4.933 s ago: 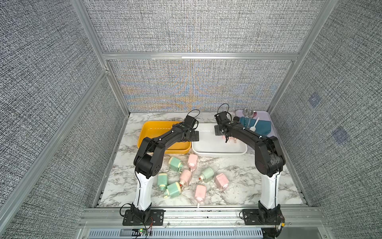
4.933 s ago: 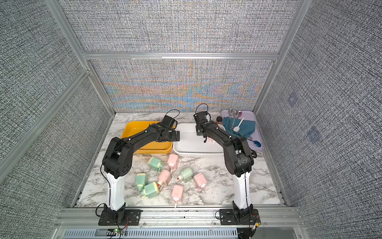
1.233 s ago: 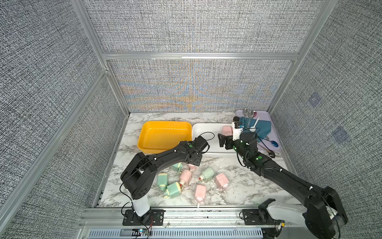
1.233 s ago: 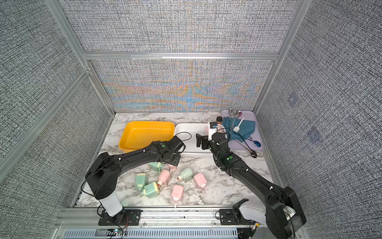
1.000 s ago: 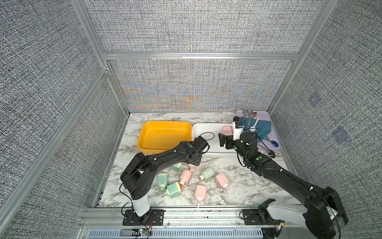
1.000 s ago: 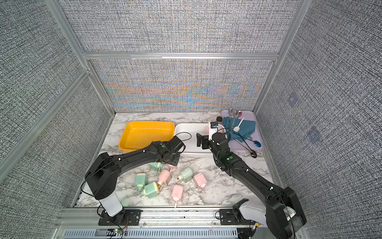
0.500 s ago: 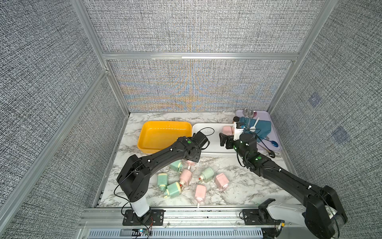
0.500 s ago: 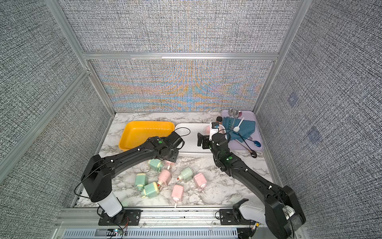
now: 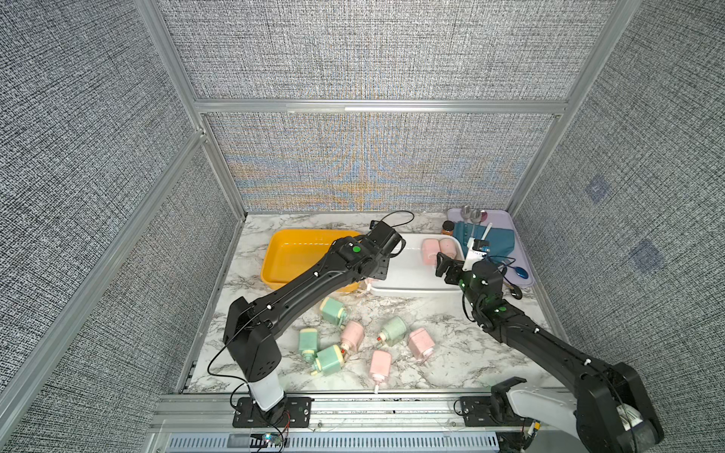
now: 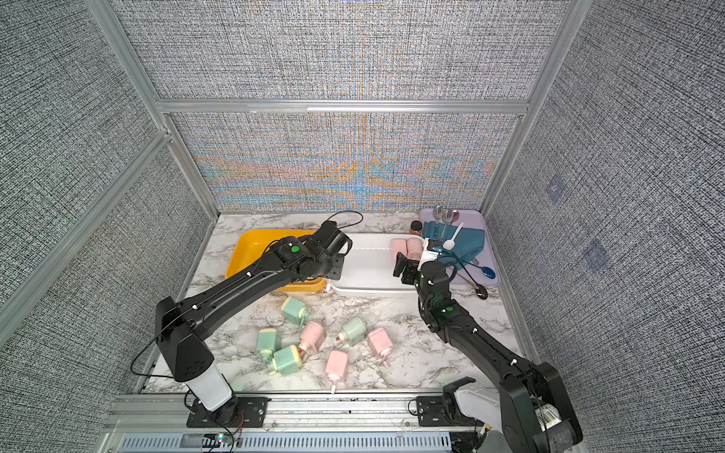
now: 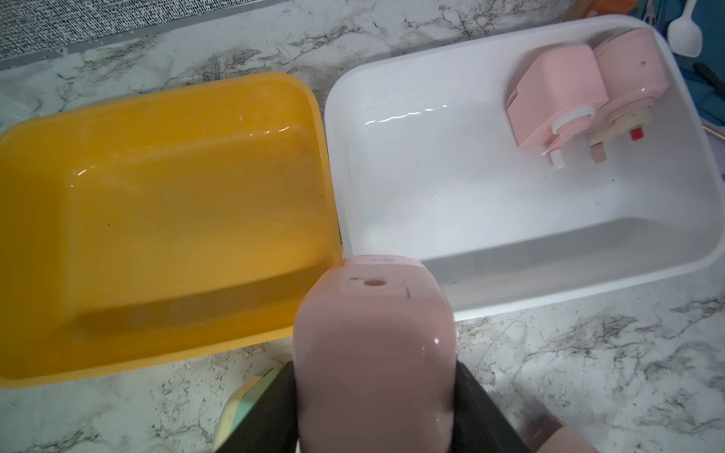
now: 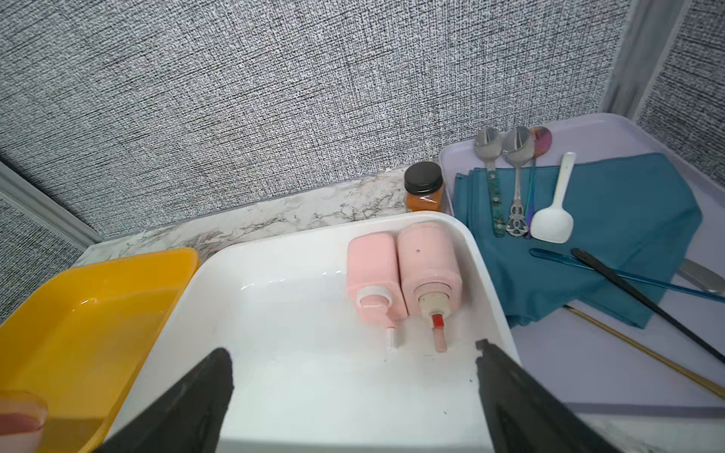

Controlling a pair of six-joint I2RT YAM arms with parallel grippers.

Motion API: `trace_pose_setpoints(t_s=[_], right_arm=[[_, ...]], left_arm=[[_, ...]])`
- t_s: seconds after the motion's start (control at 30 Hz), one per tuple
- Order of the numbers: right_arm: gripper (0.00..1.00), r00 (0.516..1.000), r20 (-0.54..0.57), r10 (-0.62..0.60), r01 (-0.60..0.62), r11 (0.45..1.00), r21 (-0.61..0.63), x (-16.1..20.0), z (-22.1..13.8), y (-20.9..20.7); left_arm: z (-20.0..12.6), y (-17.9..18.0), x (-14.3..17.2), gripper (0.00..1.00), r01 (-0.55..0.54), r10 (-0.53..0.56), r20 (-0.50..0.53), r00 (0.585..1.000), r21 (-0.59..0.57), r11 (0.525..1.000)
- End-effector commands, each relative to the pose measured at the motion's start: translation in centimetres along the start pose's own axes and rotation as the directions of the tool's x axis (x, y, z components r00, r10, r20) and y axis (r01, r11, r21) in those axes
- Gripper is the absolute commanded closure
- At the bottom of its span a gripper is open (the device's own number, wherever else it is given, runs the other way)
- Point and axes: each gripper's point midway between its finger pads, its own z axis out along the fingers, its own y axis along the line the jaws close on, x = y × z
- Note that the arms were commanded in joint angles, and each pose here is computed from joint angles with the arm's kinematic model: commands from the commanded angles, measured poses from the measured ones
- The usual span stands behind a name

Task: Place the pencil sharpeners by color into the storage box
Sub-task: Place the pencil sharpener in the storage box.

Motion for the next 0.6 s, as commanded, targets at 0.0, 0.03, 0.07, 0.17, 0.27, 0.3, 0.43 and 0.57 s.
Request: trace_pose_setpoints(t_s=[0.0,0.03,0.07,0.17,0.27,0.3,0.43,0.57], right_arm=[[0.01,1.0,0.005,0.0,0.0,0.999,-0.035,-0.5,0.1,-0.2],[0.01,1.0,-0.009,-0.006,0.005,1.0,-0.028,-0.2,0.2,-0.6],[0.01,1.0,-0.021,-0.009,0.009,1.0,-0.026,0.1,0.3,-0.9],[0.01,0.999,-0.054,-0.005,0.004,1.0,-0.015,0.8,0.6,-2.1],[0.01,0.992,-0.127,0.01,-0.012,1.0,-0.018,2.1,1.2,-3.4],[0.01,0.988,-0.156,0.017,-0.02,1.0,-0.017,2.6,1.4,-3.9],[0.01,0.96,-0.278,0.034,-0.042,0.999,-0.025,4.5,2.3,-5.2],[0.01,0.945,-0.323,0.058,-0.056,0.998,0.014,5.6,2.4,-6.4]], left_arm=[[0.8,-1.0,-2.3,1.0,0.07,-0.071,0.072,0.995,0.009,0.997],[1.3,-1.5,-2.7,1.0,0.091,-0.093,0.081,0.992,0.021,0.996],[1.8,-2.0,-3.1,1.0,0.107,-0.11,0.087,0.99,0.039,0.993],[3.3,-4.0,-4.1,1.0,0.146,-0.155,0.088,0.984,0.098,0.984],[4.7,-5.2,-4.8,1.0,0.175,-0.183,0.072,0.98,0.11,0.978],[5.7,-5.7,-4.7,1.0,0.178,-0.185,0.058,0.981,0.112,0.978],[8.0,-7.1,-5.2,1.0,0.193,-0.198,0.027,0.98,0.126,0.973],[10.4,-8.0,-5.5,1.0,0.205,-0.207,0.003,0.978,0.137,0.969]])
